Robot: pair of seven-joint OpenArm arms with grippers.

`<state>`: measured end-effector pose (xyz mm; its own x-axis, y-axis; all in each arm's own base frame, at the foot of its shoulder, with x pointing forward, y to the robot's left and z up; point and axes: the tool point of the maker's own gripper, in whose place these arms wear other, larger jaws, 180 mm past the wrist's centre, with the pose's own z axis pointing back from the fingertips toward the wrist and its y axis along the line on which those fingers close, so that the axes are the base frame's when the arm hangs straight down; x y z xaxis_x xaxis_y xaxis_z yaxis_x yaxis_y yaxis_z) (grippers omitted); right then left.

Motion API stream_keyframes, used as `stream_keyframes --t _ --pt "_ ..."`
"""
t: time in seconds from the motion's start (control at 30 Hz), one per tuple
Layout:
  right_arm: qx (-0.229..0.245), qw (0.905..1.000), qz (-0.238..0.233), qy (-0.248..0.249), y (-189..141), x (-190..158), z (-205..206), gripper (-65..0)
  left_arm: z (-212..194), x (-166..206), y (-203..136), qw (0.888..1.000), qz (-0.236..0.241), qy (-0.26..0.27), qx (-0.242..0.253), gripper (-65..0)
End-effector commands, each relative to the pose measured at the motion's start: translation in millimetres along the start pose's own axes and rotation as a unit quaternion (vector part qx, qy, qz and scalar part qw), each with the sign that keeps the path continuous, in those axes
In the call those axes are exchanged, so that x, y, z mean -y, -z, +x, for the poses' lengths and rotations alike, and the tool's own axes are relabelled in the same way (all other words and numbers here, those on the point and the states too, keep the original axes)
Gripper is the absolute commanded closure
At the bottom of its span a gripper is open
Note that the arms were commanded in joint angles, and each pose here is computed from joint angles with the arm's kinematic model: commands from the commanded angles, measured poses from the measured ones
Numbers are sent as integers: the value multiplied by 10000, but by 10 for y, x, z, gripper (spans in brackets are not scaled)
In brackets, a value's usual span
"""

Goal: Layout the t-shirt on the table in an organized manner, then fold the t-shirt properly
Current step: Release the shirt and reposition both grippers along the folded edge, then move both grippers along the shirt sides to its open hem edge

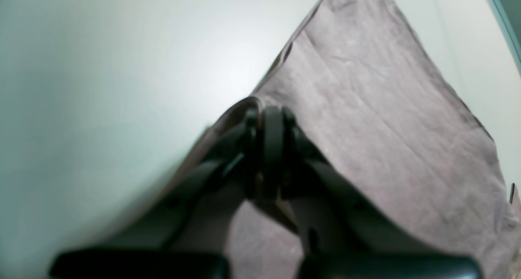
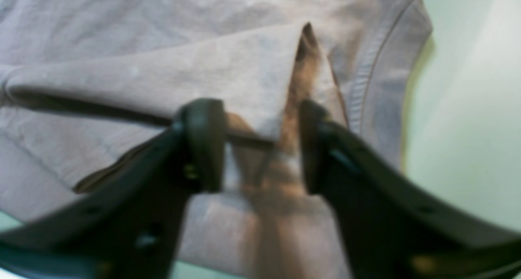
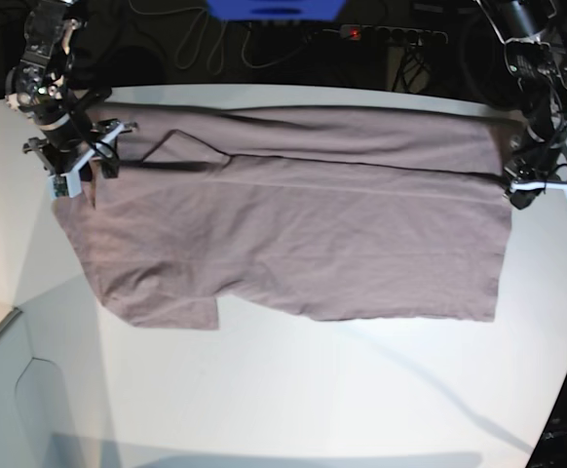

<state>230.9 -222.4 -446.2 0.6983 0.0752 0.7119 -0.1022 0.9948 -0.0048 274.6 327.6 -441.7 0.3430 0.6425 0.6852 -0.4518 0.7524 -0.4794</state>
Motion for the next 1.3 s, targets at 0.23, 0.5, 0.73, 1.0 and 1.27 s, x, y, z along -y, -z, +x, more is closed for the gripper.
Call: stream_keyframes --t 0.23,0.5,0.73,1.0,1.27 --pt "401 9992 -1 -74 25 41 304 0 221 81 8 9995 -143 40 295 0" --pt "608 9981 -30 -126 63 76 511 0 260 108 21 9993 -174 31 338 0" --pt "957 9953 -38 -143 143 99 865 0 287 133 35 9991 -199 25 367 0" --pt "980 9951 -29 -91 290 132 1174 0 334 178 60 9988 -239 21 417 0" --pt "900 9959 64 62 484 187 1243 0 381 230 89 9985 -283 33 463 -25"
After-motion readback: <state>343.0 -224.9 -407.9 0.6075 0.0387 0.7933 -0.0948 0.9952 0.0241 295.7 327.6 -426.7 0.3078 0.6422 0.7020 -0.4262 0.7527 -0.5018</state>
